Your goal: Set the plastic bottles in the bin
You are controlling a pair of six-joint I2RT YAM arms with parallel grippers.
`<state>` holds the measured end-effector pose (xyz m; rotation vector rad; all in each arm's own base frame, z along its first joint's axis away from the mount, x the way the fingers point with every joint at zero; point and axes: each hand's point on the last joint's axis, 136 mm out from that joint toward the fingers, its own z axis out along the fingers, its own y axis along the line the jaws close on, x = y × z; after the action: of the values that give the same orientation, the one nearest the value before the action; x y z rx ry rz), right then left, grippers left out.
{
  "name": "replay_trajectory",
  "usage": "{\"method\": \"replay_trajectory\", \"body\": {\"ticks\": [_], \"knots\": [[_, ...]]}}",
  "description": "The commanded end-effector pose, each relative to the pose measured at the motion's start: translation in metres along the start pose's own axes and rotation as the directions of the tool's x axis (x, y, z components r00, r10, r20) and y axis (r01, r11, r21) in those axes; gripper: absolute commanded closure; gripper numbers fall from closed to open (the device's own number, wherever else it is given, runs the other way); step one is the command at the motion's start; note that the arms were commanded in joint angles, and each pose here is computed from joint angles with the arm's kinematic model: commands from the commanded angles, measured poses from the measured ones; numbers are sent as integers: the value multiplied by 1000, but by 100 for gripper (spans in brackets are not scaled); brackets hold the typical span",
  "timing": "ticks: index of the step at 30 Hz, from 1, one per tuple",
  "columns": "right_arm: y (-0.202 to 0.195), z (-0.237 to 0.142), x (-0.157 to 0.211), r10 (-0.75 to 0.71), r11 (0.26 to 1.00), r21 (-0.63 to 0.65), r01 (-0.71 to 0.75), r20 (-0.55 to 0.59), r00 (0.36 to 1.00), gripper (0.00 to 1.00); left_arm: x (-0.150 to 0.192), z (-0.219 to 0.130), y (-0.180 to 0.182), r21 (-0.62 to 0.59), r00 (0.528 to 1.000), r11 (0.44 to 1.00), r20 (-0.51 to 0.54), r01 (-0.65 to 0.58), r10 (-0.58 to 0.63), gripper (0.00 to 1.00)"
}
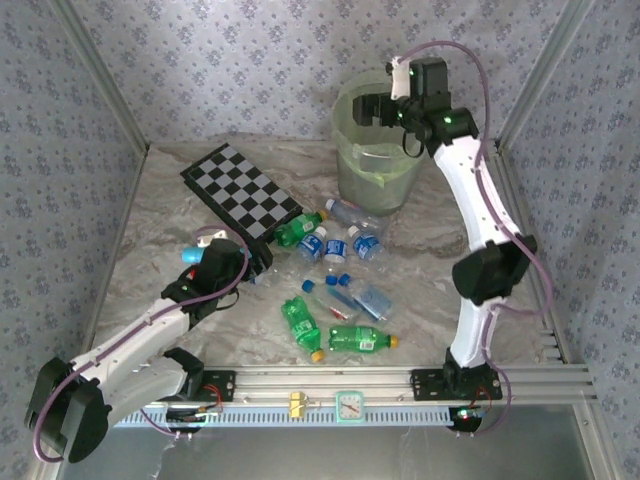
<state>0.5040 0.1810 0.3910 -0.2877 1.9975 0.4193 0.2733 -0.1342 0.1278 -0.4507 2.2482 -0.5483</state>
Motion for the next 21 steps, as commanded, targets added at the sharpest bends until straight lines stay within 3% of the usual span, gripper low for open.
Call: {"method": "replay_trajectory", "body": {"ticks": [1, 10, 16, 21], "knots": [[20, -43, -14, -38, 999, -12, 40, 108, 993, 0, -8, -4, -1, -6, 999, 1000, 23, 26, -25, 0], [46, -92, 65, 28, 996, -89, -15, 142, 989, 0, -8, -3, 18, -110, 991, 985, 42, 134, -130, 0], [54, -86, 148, 44, 995, -88, -44, 9, 999, 0, 1, 4, 36, -172, 958, 943, 70, 287, -279, 0], [57, -75, 187, 109, 988, -105, -112, -41, 993, 0, 10, 15, 43, -222, 925, 898, 71, 380, -373, 0]]}}
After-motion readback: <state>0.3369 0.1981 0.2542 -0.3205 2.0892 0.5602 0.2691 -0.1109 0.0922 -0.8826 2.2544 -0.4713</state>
